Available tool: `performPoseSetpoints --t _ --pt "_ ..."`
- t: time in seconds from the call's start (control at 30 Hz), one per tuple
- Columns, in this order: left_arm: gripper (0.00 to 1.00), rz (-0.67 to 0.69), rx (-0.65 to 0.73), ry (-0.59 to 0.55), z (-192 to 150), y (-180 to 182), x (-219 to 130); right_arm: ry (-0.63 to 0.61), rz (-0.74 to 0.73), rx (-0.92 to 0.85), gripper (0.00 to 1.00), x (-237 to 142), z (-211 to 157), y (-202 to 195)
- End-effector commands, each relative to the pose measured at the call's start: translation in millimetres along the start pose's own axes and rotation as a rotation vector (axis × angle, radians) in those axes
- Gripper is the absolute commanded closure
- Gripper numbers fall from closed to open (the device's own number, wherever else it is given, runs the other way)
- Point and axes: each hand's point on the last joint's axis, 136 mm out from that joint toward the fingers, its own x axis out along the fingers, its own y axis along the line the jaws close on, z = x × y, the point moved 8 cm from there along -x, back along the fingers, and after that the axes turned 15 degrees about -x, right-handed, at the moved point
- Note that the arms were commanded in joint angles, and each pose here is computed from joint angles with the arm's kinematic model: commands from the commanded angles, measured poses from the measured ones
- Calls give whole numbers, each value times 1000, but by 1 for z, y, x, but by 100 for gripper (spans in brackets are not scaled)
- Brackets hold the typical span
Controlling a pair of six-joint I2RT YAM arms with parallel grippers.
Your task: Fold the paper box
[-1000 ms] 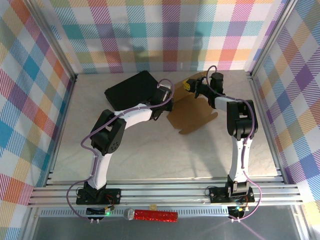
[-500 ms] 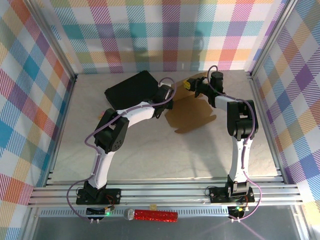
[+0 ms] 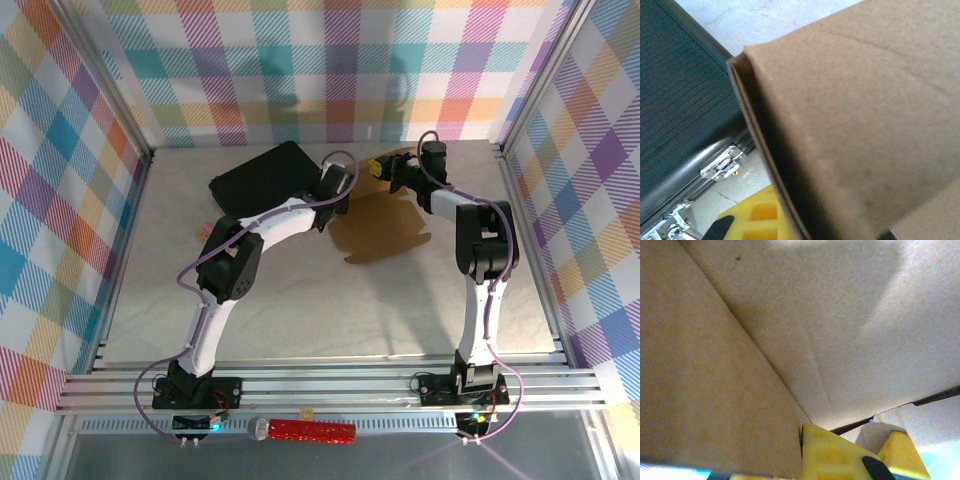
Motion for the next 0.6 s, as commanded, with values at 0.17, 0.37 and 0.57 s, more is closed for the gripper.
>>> performPoseSetpoints --t 0.17,0.37,0.57 --pt "75 197 60 133 -35 27 31 258 -61 122 100 7 -47 -10" --pt "80 207 59 171 -34 26 39 253 -55 133 100 6 -47 -12" --pt "100 229 46 181 -33 33 42 239 -55 144 100 4 -48 -11"
